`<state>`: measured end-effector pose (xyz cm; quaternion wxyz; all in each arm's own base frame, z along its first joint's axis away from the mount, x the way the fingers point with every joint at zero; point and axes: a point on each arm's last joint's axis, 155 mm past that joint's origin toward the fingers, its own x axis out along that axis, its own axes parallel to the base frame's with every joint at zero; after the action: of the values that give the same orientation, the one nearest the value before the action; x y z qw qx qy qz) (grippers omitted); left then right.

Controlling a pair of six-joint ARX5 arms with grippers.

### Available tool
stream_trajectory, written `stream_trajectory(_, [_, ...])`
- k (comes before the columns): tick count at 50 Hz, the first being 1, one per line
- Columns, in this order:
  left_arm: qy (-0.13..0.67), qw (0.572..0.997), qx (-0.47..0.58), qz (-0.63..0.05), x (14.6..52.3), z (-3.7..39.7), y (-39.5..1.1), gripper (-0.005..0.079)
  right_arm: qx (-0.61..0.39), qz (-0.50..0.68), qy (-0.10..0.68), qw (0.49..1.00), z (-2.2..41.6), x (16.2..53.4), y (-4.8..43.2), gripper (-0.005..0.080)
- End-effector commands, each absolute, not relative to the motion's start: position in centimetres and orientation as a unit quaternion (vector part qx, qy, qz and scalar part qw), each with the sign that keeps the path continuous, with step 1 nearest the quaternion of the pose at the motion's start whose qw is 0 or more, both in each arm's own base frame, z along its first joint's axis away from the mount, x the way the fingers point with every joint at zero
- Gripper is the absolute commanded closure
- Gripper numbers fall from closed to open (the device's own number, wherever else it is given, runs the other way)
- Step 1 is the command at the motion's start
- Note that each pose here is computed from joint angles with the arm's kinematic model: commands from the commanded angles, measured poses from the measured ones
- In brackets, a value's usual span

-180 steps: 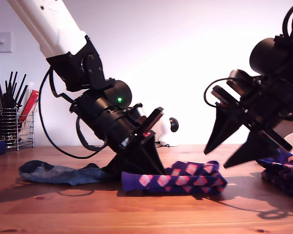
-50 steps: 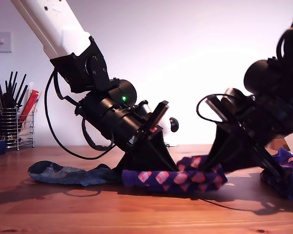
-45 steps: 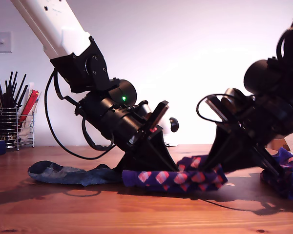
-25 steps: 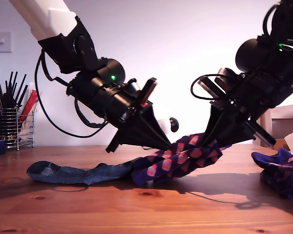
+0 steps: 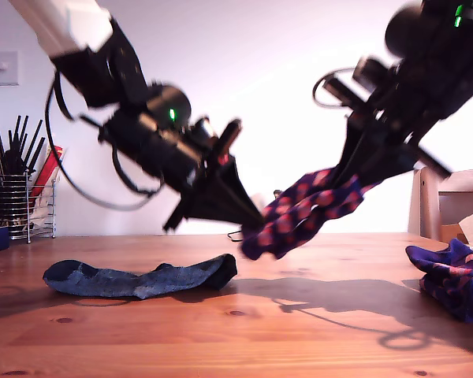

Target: Fold the socks in front of you. After folding them, place them to the right side.

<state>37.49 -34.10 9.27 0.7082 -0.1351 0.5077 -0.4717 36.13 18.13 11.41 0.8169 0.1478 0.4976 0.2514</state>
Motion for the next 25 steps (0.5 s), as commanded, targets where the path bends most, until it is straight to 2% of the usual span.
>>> stream_trajectory(1, [0.477, 0.724, -0.126, -0.482, 38.0, 11.8, -34.0, 0.068, 0.147, 0.236, 0.499, 0.821, 11.5, 36.2, 17.8, 0.0765])
stream_trajectory(8, [0.468, 0.734, -0.115, -0.478, 38.2, 12.4, -33.6, 0.068, 0.151, 0.181, 0.483, 0.843, 12.4, 37.0, 16.1, 0.0765])
stream_trajectory(25, [0.467, 0.737, -0.101, -0.477, 38.3, 12.0, -33.1, 0.068, 0.138, 0.078, 0.387, 0.908, 17.6, 38.1, 13.3, 0.0765])
